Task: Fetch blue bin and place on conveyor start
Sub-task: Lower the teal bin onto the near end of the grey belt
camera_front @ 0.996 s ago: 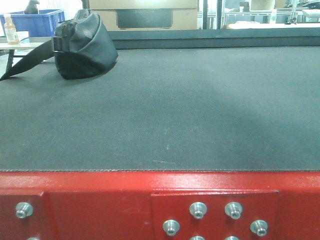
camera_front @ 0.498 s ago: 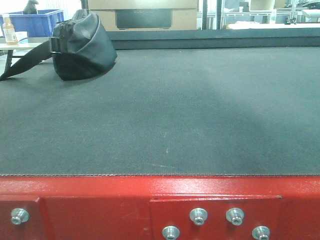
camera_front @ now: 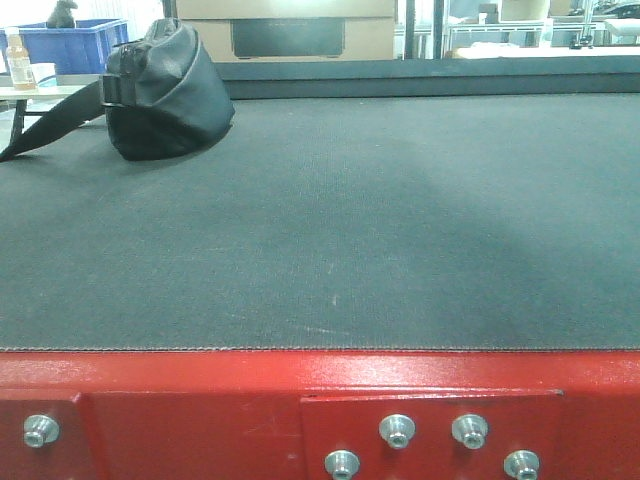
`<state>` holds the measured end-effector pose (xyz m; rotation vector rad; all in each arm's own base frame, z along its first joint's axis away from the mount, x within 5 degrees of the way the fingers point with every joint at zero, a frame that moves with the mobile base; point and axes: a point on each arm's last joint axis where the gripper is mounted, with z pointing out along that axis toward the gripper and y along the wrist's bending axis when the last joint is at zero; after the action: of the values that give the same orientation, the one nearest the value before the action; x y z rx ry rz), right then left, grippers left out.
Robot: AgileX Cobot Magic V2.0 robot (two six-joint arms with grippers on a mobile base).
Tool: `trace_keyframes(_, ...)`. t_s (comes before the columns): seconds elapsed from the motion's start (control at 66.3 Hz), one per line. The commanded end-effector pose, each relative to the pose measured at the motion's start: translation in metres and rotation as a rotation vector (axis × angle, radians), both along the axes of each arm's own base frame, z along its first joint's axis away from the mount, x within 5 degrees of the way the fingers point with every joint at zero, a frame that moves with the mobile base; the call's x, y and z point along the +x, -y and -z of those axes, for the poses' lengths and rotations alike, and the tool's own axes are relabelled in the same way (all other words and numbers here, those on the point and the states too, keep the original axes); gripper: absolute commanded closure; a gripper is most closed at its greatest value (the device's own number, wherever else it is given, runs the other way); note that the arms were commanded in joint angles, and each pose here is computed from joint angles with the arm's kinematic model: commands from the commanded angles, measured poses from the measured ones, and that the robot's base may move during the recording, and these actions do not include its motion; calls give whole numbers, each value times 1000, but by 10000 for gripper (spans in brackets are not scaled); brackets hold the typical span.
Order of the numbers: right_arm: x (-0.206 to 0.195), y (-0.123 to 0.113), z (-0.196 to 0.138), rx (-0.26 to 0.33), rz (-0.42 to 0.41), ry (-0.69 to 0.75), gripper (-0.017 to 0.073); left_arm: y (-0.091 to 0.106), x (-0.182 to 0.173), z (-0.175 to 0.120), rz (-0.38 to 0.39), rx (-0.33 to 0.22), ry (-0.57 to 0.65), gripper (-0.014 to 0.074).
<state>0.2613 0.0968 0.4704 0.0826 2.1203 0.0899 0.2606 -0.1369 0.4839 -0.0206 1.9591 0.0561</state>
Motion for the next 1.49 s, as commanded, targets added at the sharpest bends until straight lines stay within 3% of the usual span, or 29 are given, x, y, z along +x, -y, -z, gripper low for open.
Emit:
trace_keyframes(0.0, -4, -2, -11, 29, -32, 64, 721, 4, 0, -8, 43, -1, 71, 704)
trace_keyframes(0.392, -4, -2, -11, 29, -32, 64, 721, 8, 0, -10, 76, -27, 84, 704)
trace_keyframes(0.543, -2, -3, -8, 46, -23, 65, 721, 9, 2, -1, 86, -127, 18, 704)
trace_keyframes(0.755, 12, -13, 38, 22, -65, 30, 721, 12, 19, 45, 123, -186, -73, 704)
trace_keyframes(0.905, 18, -17, 83, 41, -51, 4, 721, 14, 26, 83, 144, -216, -125, 704)
trace_keyframes(1.087, 27, -21, 130, -3, -107, -27, 721, 17, 28, 128, 182, -240, -172, 704)
trace_keyframes(1.207, 41, -18, 148, 35, -42, -81, 721, 19, 25, 160, 238, -252, -193, 704)
trace_keyframes(1.343, 53, -15, 164, 66, 12, -122, 721, 15, 32, 177, 199, -270, -232, 704)
trace_keyframes(1.479, 59, -19, 172, 75, 1, -128, 721, 10, 45, 186, 164, -264, -250, 704)
